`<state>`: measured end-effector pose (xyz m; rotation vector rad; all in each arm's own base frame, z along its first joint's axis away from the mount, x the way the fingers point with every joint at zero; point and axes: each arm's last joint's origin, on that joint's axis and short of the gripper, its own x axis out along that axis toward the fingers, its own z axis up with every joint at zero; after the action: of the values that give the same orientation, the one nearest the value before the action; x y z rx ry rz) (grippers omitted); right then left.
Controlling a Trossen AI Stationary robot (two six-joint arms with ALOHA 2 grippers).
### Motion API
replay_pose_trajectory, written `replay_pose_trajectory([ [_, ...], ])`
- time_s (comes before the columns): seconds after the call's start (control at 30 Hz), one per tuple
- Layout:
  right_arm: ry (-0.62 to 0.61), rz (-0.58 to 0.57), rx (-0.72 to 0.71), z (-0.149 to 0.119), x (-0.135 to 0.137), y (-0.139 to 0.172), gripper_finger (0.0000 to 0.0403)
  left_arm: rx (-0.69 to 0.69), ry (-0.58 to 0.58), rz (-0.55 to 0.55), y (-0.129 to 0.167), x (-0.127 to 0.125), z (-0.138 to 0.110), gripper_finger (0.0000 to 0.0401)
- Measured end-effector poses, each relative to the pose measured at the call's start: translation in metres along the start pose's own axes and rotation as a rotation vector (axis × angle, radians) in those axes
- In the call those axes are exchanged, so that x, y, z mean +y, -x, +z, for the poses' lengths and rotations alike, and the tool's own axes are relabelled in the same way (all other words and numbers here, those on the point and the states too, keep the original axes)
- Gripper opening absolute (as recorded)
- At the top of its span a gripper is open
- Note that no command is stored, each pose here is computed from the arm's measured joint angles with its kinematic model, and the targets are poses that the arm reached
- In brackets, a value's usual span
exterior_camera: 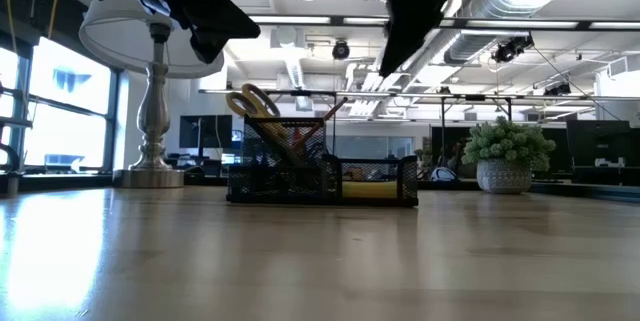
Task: Pick and place office supplies into organizer
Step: Return to Home Position
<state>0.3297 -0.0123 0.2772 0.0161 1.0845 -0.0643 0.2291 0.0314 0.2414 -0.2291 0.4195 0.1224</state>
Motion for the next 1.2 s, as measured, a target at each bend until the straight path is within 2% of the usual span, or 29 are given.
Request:
replay_pose_trajectory([
  [0.1,-0.009,-0.062,-0.032,-0.003,0.006,0.019,0.0140,-0.016,0.002,-0.003,0.005,-0.001,0.002,0.0003],
  [0.2,0.010,-0.068,-0.070,-0.005,0.014,0.031,0.0140,-0.051,-0.008,-0.037,0.015,-0.003,0.007,0.0003],
  [0.5,0.039,-0.079,-0.126,-0.012,0.025,0.044,0.0139,-0.152,-0.100,-0.113,0.067,-0.020,0.010,0.0003],
  [0.63,0.016,-0.068,-0.229,-0.040,0.021,0.038,0.0139,-0.242,-0.154,-0.126,0.082,-0.025,-0.002,0.0003],
  [0.7,-0.023,-0.054,-0.298,-0.060,0.015,0.035,0.0139,-0.329,-0.186,-0.140,0.086,-0.024,-0.007,0.0003],
  [0.87,-0.095,-0.022,-0.530,-0.105,0.005,0.026,0.0139,-0.511,-0.224,-0.246,0.085,-0.017,-0.031,0.0003],
  [1.07,-0.114,-0.019,-0.757,-0.152,0.001,0.016,0.0139,-0.535,-0.186,-0.274,0.083,-0.007,-0.037,0.0003],
  [1.2,-0.140,-0.038,-0.801,-0.176,-0.001,0.011,0.0139,-0.501,-0.163,-0.311,0.083,-0.004,-0.039,0.0003],
])
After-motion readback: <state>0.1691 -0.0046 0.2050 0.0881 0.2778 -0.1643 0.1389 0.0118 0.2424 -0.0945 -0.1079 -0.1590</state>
